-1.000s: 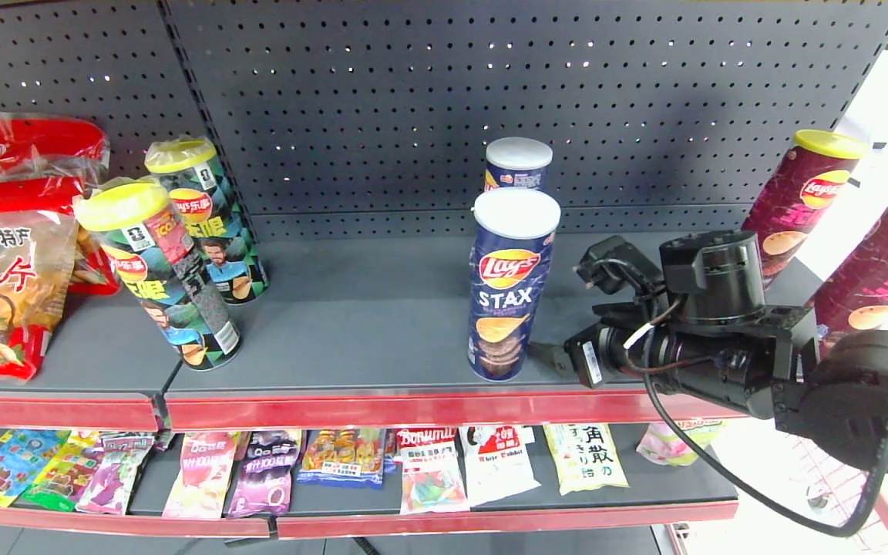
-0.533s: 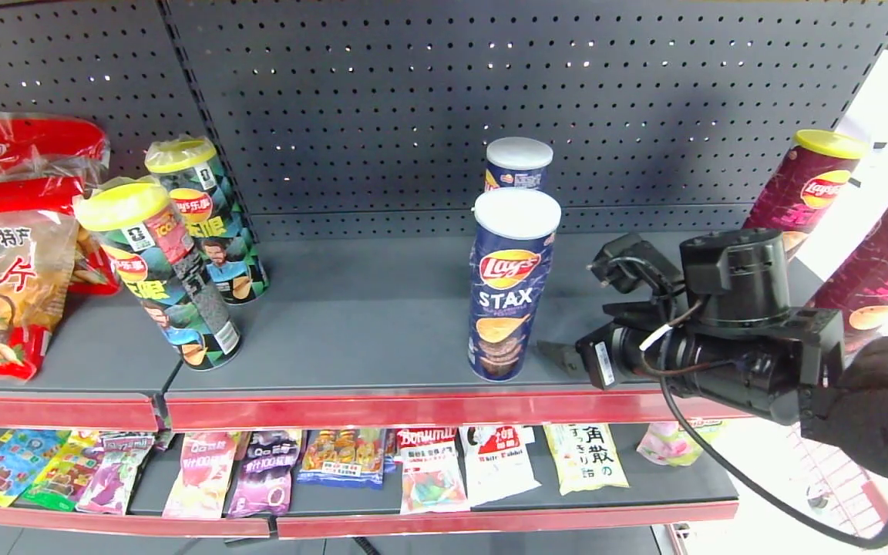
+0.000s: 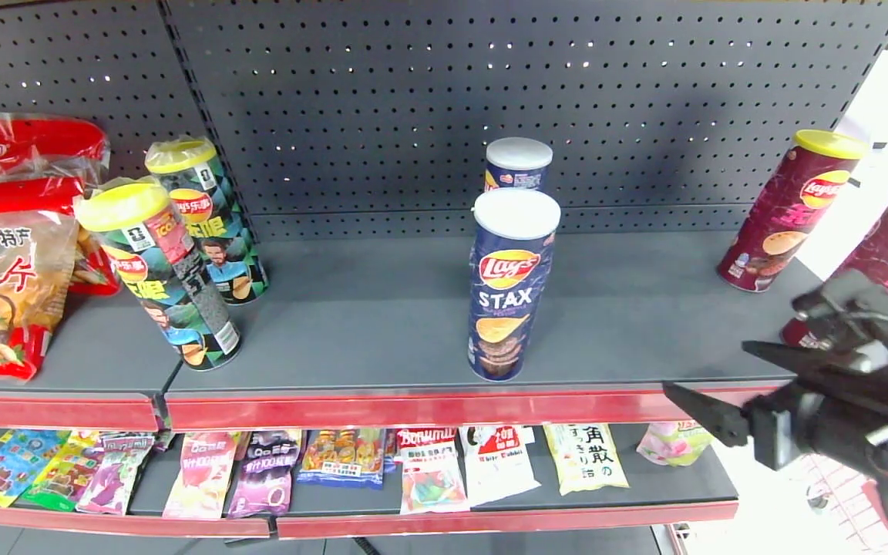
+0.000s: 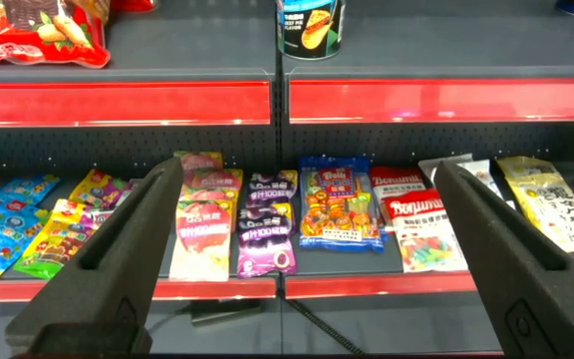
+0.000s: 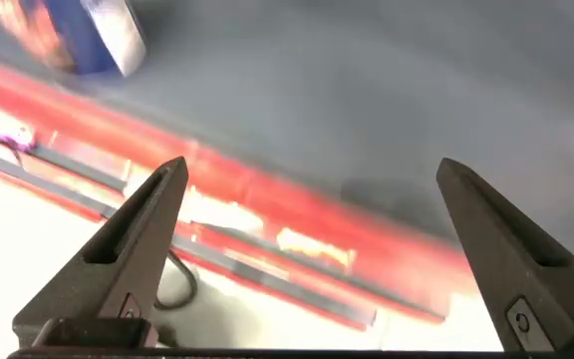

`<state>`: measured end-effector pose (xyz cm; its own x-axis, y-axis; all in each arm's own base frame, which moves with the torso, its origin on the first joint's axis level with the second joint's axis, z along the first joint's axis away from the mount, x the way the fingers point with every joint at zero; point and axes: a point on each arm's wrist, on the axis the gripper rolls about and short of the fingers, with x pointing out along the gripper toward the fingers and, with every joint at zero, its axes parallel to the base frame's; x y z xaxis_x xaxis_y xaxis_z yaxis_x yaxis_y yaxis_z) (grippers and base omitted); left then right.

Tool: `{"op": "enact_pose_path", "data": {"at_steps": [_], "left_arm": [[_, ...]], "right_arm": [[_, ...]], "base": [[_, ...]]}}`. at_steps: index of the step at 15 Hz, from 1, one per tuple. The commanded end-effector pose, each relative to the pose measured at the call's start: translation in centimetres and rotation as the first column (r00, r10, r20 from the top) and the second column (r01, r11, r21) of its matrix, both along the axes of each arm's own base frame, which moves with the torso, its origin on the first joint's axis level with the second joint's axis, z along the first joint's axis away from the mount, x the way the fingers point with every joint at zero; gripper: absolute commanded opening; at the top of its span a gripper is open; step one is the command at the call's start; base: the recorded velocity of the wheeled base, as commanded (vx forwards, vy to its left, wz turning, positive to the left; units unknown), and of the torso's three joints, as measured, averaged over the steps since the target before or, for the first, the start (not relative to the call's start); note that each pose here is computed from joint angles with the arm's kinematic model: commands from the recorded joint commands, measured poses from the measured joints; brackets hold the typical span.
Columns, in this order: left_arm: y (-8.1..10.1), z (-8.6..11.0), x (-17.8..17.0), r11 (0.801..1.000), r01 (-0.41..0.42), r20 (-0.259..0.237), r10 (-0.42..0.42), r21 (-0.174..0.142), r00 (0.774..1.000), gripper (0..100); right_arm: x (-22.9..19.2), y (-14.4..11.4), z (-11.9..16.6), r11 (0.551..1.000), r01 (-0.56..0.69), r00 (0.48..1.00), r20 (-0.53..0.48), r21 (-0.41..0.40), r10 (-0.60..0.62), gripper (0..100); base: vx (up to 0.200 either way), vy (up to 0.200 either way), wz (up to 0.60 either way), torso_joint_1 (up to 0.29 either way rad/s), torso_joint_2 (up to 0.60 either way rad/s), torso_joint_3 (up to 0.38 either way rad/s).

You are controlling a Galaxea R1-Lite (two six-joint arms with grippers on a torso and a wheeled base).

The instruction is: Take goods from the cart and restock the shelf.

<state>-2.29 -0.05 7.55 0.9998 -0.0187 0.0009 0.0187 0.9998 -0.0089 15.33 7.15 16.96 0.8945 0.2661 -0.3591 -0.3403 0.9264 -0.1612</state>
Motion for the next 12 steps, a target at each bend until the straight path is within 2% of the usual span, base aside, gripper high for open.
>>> {"op": "enact_pose_path", "data": {"at_steps": [1,5,8,10,12], "left_arm": [[0.0,0.0,0.0,1.0,0.0,-0.001,0.0,0.0,1.0,100],[0.0,0.0,0.0,1.0,0.0,-0.001,0.0,0.0,1.0,100],[0.0,0.0,0.0,1.0,0.0,-0.001,0.0,0.0,1.0,100],[0.0,0.0,0.0,1.0,0.0,-0.001,0.0,0.0,1.0,100],[0.0,0.0,0.0,1.0,0.0,-0.001,0.0,0.0,1.0,100]], "right_arm": [[-6.9,-4.9,-3.0,0.993,0.104,0.992,0.062,0.047,-0.107,100],[-12.0,-6.9,-5.6,0.975,0.185,0.971,0.129,0.119,-0.2,100],[-14.4,-6.9,-6.7,0.97,0.205,0.958,0.178,0.131,-0.226,100],[-16.7,-6.8,-8.7,0.965,0.219,0.934,0.255,0.146,-0.251,100],[-17.1,-6.8,-8.6,0.966,0.209,0.93,0.274,0.15,-0.243,100]], "base": [[0.0,0.0,0.0,0.0,0.0,0.0],[0.0,0.0,0.0,0.0,0.0,0.0],[0.0,0.0,0.0,0.0,0.0,0.0],[0.0,0.0,0.0,0.0,0.0,0.0],[0.0,0.0,0.0,0.0,0.0,0.0]]}}
